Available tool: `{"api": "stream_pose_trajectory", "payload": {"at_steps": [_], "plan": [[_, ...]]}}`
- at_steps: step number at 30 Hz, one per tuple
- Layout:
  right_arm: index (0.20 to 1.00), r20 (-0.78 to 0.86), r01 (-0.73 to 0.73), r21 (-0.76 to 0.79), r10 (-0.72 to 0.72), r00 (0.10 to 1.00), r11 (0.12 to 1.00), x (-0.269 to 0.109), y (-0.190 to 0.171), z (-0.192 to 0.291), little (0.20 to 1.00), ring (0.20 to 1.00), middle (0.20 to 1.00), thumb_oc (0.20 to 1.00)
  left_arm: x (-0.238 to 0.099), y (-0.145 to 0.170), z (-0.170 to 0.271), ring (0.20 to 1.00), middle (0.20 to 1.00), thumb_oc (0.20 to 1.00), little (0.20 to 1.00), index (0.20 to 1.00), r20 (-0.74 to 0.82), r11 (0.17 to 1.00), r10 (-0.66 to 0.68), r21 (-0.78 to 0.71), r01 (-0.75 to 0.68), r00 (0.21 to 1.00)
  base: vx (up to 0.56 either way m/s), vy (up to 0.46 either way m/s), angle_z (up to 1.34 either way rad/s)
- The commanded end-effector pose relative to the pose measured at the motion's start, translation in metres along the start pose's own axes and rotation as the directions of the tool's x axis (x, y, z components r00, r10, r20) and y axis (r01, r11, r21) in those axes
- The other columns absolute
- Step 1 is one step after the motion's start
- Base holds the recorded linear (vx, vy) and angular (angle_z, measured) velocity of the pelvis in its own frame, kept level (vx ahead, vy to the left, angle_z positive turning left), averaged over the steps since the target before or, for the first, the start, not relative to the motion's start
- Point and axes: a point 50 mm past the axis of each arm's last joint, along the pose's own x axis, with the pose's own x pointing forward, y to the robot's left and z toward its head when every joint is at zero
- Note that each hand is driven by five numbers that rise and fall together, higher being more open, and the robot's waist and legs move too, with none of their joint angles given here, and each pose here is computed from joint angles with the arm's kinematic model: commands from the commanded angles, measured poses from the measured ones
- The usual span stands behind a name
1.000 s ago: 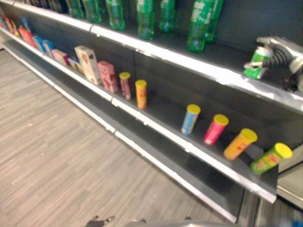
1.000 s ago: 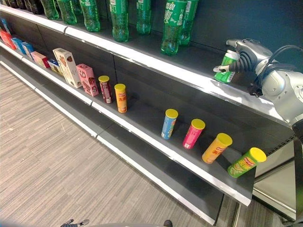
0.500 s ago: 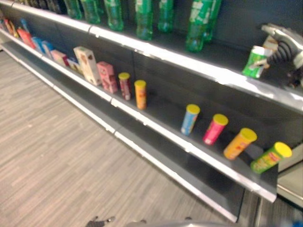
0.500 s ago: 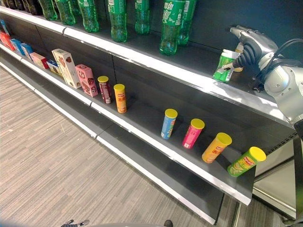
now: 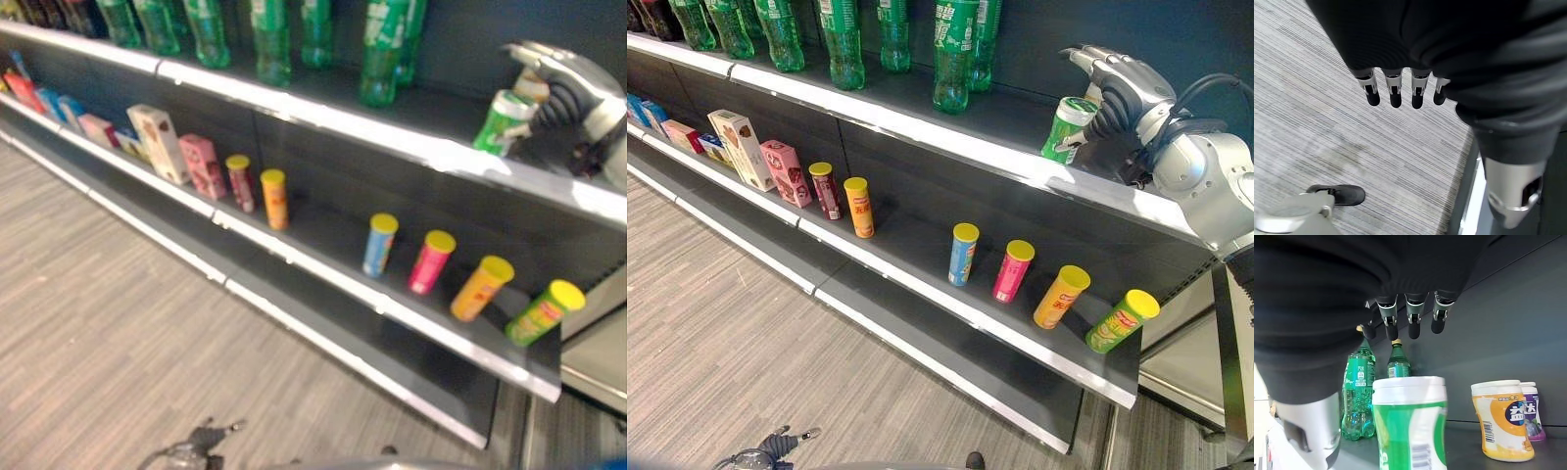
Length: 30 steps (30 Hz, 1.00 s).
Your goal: Put the goods on the table back onto the shelves and tidy them up.
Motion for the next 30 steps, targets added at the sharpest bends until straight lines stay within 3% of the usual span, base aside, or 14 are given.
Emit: {"api": "stream_pose_trajectory", "payload": {"at_steps": [1, 10, 14, 21, 30], "plan": [[1.0, 0.072, 0.254, 0.044, -0.257, 0.964, 0.966, 0.007, -0.05, 0.019, 1.0, 1.0, 1.0, 1.0, 0.002, 0.012, 0.009, 1.0, 1.0, 1.0, 1.0, 1.0, 0.01, 0.997, 0.035, 0.069, -0.036, 0.999, 0.0, 0.0, 0.0], [1.0, 0.139, 0.469, 0.283, -0.519, 0.843, 0.837, -0.013, -0.064, 0.044, 1.0, 1.0, 1.0, 1.0, 0.002, 0.001, 0.006, 1.0, 1.0, 1.0, 1.0, 1.0, 0.002, 0.998, 0.03, 0.06, -0.03, 1.0, 0.0, 0.0, 0.0], [1.0, 0.181, 0.37, 0.424, -0.477, 0.86, 0.827, -0.024, -0.042, 0.055, 1.0, 1.0, 1.0, 1.0, 0.001, -0.004, 0.004, 1.0, 1.0, 1.0, 1.0, 1.0, 0.007, 0.998, 0.012, 0.061, -0.012, 1.0, 0.0, 0.0, 0.0], [1.0, 0.312, 0.196, 0.458, -0.363, 0.878, 0.867, -0.027, -0.028, 0.076, 1.0, 1.0, 1.0, 1.0, 0.001, -0.005, 0.004, 1.0, 1.0, 1.0, 1.0, 1.0, 0.015, 0.998, -0.011, 0.069, 0.01, 1.0, 0.0, 0.0, 0.0], [1.0, 0.342, 0.238, 0.507, -0.447, 0.827, 0.829, -0.036, -0.035, 0.084, 1.0, 1.0, 1.0, 1.0, 0.0, -0.009, 0.005, 1.0, 1.0, 1.0, 1.0, 1.0, 0.026, 0.997, -0.026, 0.079, 0.024, 0.999, 0.0, 0.0, 0.0]]}}
